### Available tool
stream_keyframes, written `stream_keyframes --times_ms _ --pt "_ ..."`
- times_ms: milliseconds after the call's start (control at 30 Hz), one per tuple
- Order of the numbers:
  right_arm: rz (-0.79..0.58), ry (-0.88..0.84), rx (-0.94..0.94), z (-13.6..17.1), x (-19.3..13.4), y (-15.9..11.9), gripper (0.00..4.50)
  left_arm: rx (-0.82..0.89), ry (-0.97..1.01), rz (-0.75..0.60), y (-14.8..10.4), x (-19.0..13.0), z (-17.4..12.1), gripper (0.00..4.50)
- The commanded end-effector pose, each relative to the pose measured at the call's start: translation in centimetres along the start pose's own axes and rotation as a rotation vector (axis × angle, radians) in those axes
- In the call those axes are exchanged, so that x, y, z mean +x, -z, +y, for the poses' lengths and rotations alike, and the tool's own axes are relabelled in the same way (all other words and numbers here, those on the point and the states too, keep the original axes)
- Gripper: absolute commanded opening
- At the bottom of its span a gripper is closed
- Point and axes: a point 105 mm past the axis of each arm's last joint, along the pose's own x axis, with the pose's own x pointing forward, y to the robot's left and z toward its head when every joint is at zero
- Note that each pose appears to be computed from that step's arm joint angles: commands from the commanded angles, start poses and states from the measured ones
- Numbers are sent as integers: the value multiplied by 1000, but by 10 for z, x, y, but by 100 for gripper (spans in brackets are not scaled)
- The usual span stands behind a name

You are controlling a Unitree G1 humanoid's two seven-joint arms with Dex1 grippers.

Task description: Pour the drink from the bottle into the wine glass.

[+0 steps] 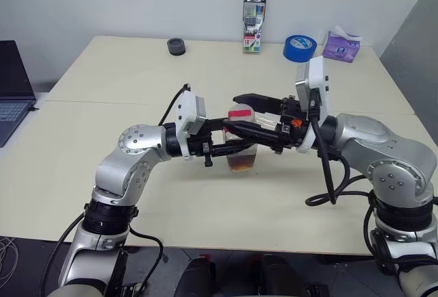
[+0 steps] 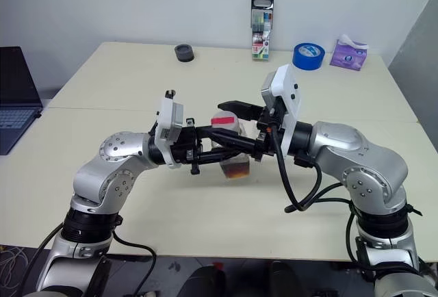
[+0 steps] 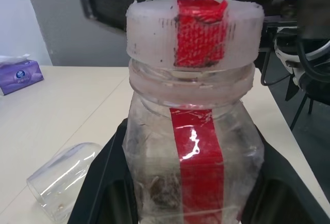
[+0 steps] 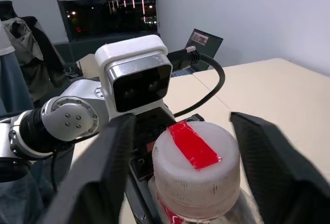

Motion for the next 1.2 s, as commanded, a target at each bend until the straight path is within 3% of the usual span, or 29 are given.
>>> stream_keyframes --times_ms 33,200,300,433,667,800,900,1000,1100,1200 --pt "-37 -13 -43 4 1 -9 177 57 9 -29 -13 2 -1 188" --pt "-33 -8 -64 2 0 -10 178 57 9 -30 -13 2 -1 188" --pt "-1 -26 -199 1 -4 -17 178 56 8 -29 -13 2 -1 188" --pt "-96 47 35 -23 -10 -41 178 49 16 -28 -11 1 -5 188" --pt "-150 71 196 -28 -18 -56 178 47 14 -33 -11 2 -7 188" --pt "-95 283 10 -50 -35 -50 178 48 13 -35 -10 2 -7 188" --pt "-35 549 -72 -85 -68 -29 178 48 10 -38 -11 3 -8 188" --pt "93 955 -101 -122 -131 14 178 43 13 -41 -9 4 -9 188" --pt "208 1191 -100 -130 -177 52 178 40 18 -45 -9 6 -10 188" --pt "272 1305 -55 -129 -201 86 178 40 20 -47 -9 7 -9 188"
